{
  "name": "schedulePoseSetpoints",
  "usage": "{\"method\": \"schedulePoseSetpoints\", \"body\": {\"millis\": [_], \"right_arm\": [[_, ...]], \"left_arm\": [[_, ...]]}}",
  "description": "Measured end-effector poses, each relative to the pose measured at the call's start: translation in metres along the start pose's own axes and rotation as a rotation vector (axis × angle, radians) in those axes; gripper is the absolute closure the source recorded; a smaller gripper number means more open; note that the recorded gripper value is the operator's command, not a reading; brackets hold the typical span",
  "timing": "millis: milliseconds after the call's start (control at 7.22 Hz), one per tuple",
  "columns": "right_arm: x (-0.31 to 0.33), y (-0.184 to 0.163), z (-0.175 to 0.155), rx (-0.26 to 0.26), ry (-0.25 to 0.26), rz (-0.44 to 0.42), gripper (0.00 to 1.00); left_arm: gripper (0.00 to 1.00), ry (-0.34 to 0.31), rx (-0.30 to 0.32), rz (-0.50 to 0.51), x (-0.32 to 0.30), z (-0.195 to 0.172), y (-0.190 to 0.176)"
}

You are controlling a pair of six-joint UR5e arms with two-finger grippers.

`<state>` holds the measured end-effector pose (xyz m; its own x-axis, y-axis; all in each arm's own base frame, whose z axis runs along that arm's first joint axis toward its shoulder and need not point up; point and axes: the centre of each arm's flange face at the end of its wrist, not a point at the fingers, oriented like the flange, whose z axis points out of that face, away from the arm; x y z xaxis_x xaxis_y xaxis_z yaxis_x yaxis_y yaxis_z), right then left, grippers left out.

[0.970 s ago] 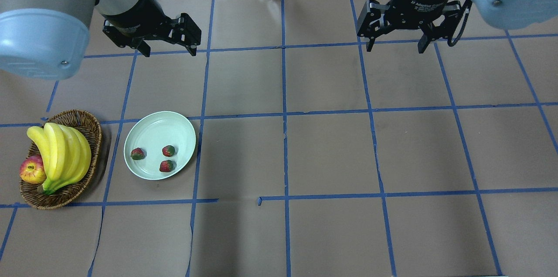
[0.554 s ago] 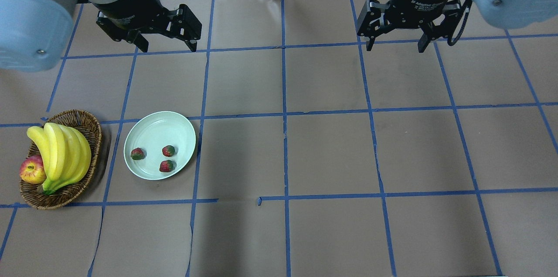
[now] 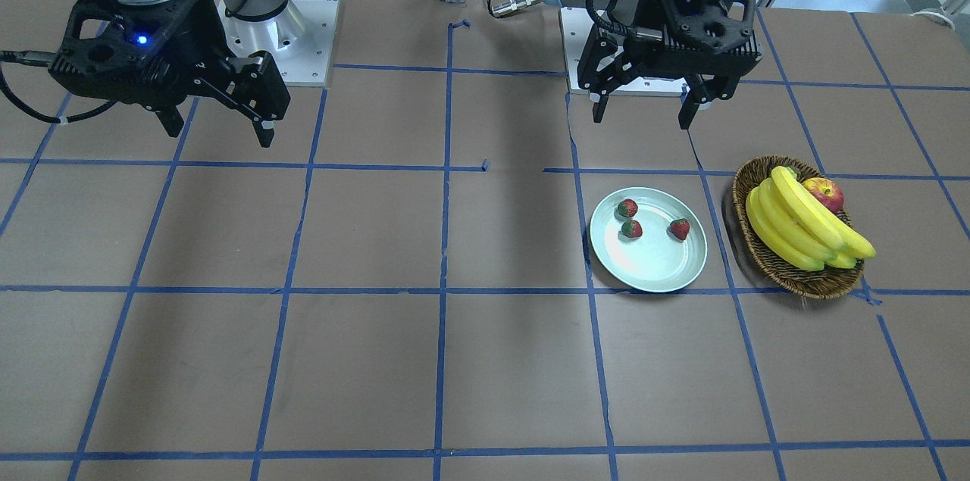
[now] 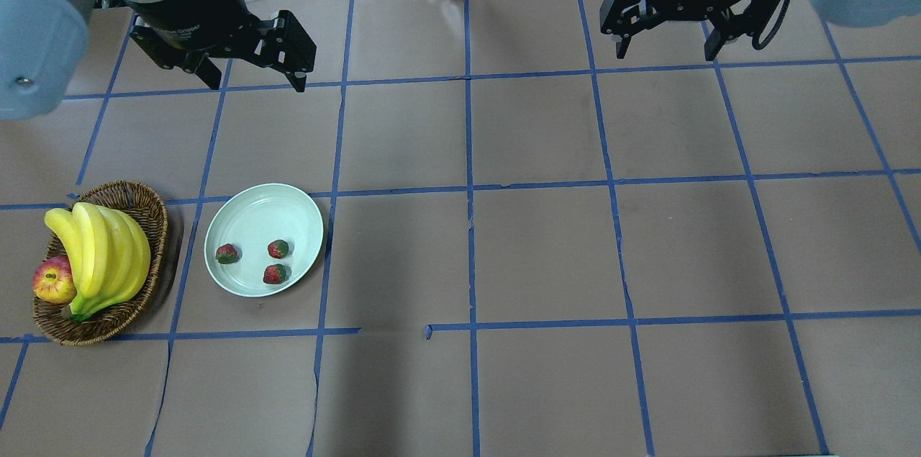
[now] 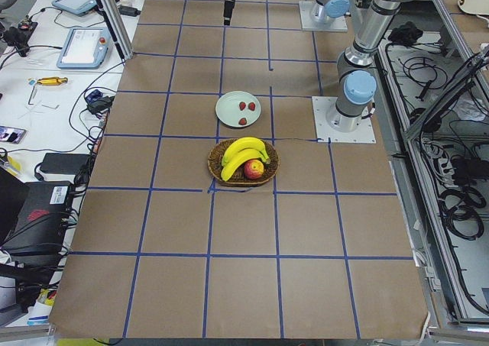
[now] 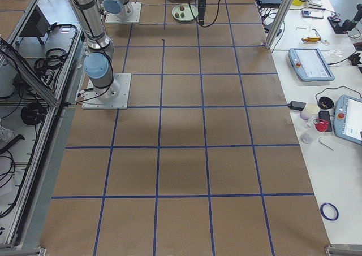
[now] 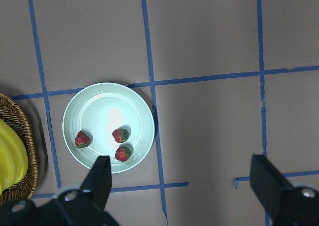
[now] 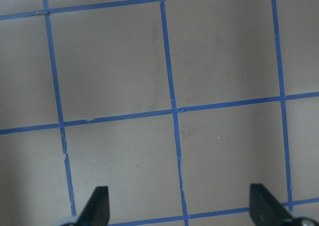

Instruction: Collect all strawberries into plate

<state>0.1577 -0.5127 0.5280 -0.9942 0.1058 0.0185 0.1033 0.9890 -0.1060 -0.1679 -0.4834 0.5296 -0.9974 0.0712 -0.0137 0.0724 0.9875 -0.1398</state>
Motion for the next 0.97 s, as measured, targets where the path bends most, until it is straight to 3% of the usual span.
{"method": "schedulePoseSetpoints", "body": {"millis": [416, 970], "right_arm": [[0.001, -0.001, -0.007, 0.02, -0.002, -0.014, 0.0], [-0.002, 0.004, -0.003, 0.008, 0.0, -0.021, 0.0]], "left_arm": [[0.0, -0.003, 0.011, 0.01, 0.0, 0.01, -0.001], [0.0, -0.011, 0.036, 0.006, -0.001, 0.01, -0.002]]}}
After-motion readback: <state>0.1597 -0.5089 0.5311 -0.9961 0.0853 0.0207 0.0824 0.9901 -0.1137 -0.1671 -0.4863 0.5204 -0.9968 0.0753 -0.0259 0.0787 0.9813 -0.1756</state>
